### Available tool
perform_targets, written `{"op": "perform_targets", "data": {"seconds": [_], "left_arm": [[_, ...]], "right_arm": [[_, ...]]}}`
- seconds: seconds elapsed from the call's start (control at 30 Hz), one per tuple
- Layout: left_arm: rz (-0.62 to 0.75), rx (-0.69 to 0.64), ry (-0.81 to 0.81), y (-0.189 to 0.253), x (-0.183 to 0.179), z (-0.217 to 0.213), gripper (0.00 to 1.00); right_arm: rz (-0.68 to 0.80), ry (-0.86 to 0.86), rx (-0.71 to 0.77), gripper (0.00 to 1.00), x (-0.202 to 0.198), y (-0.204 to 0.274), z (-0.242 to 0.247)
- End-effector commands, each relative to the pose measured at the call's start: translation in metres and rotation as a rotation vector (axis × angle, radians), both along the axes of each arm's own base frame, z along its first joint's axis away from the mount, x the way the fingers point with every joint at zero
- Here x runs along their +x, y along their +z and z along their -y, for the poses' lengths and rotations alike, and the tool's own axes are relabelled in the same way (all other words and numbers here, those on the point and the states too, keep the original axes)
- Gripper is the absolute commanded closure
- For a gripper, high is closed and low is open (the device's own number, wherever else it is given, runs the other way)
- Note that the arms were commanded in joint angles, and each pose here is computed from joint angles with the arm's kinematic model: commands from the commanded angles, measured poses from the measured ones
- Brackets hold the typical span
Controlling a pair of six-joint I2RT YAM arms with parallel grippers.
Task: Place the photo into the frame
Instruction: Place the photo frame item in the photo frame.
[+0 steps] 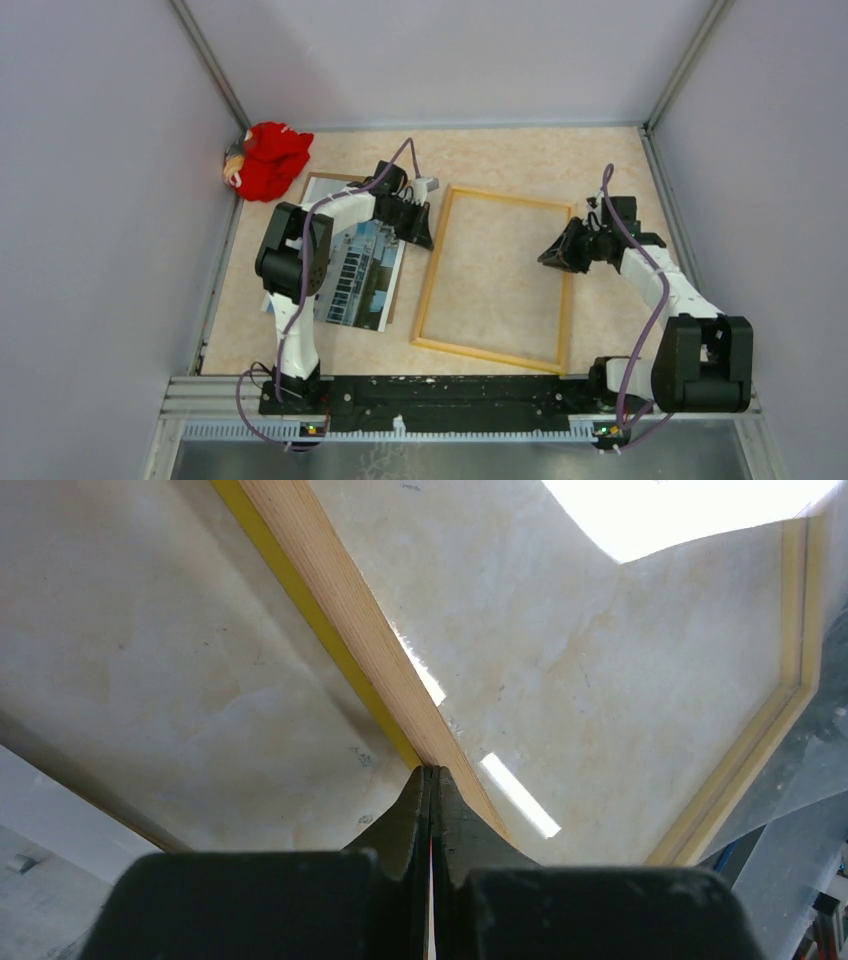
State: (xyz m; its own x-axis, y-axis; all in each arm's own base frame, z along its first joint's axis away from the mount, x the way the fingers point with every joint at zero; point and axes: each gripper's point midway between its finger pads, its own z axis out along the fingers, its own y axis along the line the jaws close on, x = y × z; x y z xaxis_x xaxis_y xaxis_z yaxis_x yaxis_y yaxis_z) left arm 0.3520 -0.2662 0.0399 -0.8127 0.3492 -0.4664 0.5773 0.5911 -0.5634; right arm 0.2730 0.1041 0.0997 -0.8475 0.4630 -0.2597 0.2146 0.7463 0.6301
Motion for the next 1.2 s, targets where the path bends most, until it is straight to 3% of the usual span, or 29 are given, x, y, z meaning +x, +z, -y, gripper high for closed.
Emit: {"op": "perform_targets", "data": {"seconds": [0.0, 0.23, 0.43, 0.7, 1.17], "left_arm": [[-0.086, 0.092, -0.013, -0.029, -0.026, -0.011, 1.00], [-0.082, 0.093, -0.014, -0.028, -0.026, -0.012, 1.00], [-0.081, 0.094, -0.015, -0.028, -0.027, -0.013, 1.00], [-0.079, 0.094, -0.014, -0.028, -0.027, -0.013, 1.00], [-0.082, 0.095, -0.015, -0.029, -0.027, -0.013, 1.00]], "right_arm": [[0.019, 0.007, -0.023, 0.69, 0.006, -0.002, 0.000], [-0.005, -0.004, -0.104, 0.28, 0.008, -0.011, 0.008], [-0.005, 0.000, -0.162, 0.15, 0.012, -0.011, 0.010], [-0.011, 0.002, -0.214, 0.09, 0.014, -0.017, 0.016], [-0.029, 0.008, -0.213, 0.08, 0.021, -0.032, 0.013]]}}
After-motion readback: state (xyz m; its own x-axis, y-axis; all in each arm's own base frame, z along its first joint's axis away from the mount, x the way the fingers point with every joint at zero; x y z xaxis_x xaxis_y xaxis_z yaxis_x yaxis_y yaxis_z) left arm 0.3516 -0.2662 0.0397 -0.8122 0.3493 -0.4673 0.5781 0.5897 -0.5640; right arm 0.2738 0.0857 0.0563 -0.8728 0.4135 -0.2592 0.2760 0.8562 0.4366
